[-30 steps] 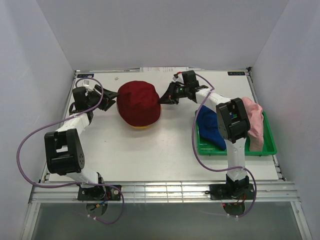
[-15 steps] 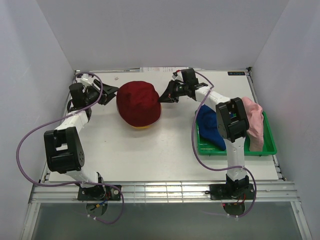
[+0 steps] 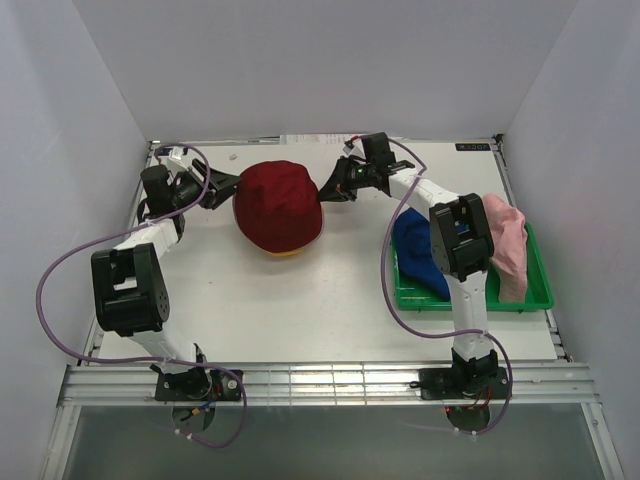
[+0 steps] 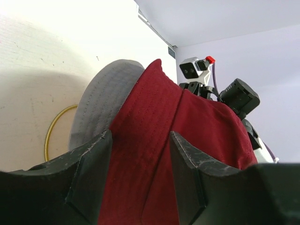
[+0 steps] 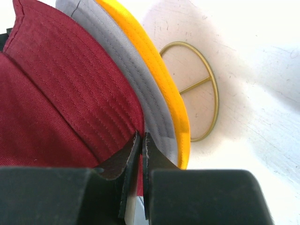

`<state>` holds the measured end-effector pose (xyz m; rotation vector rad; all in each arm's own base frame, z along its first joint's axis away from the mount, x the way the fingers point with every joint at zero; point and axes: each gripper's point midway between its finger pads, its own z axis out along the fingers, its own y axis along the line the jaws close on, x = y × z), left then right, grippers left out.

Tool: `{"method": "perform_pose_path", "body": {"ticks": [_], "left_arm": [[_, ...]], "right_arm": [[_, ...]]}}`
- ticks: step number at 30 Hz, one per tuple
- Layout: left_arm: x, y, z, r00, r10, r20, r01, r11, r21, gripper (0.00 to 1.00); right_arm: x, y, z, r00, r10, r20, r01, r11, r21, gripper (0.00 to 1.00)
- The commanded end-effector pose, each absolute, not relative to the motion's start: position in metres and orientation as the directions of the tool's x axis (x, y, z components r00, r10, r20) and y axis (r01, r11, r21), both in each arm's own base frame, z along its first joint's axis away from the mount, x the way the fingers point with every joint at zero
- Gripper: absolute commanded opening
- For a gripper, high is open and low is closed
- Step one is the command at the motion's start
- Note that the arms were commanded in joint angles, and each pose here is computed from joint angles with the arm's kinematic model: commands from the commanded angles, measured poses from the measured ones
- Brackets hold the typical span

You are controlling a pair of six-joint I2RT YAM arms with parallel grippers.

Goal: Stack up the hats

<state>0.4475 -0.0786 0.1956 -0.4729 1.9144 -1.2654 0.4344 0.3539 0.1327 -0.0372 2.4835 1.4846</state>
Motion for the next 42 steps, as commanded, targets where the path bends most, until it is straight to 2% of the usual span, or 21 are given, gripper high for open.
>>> {"method": "perform_pose_path", "body": {"ticks": [1, 8, 21, 35, 38, 42], "left_arm": [[0.441, -0.08, 0.202, -0.628, -0.643, -0.438, 0.167, 0.439, -0.883, 0.62], [0.439, -0.081, 0.203, -0.631, -0.64, -0.439, 0.177, 0.432, -0.884, 0.56], [0.438, -0.075, 0.194, -0.63, -0.623, -0.464, 0.147, 0.491, -0.859, 0.6], [0.438, -0.079, 0.201, -0.64, -0.609, -0.468, 0.183, 0.471, -0.863, 0.61], [0.437, -0.08, 0.204, -0.64, -0.612, -0.463, 0.194, 0.455, -0.869, 0.57], [0.437, -0.082, 0.204, -0.646, -0.615, -0.453, 0.196, 0.439, -0.877, 0.46]], "right_arm": [[0.447, 0.351, 0.139, -0.958, 0.111, -0.263, -0.178, 0.486, 0.855, 0.08], [0.446, 0.35, 0.135, -0.96, 0.108, -0.258, -0.174, 0.491, 0.853, 0.08], [0.447, 0.349, 0.137, -0.959, 0.104, -0.262, -0.178, 0.494, 0.851, 0.08], [0.447, 0.348, 0.133, -0.96, 0.102, -0.26, -0.177, 0.5, 0.848, 0.08], [0.447, 0.348, 0.133, -0.96, 0.101, -0.26, -0.177, 0.501, 0.847, 0.08], [0.447, 0.347, 0.131, -0.961, 0.103, -0.258, -0.174, 0.503, 0.847, 0.08]]}}
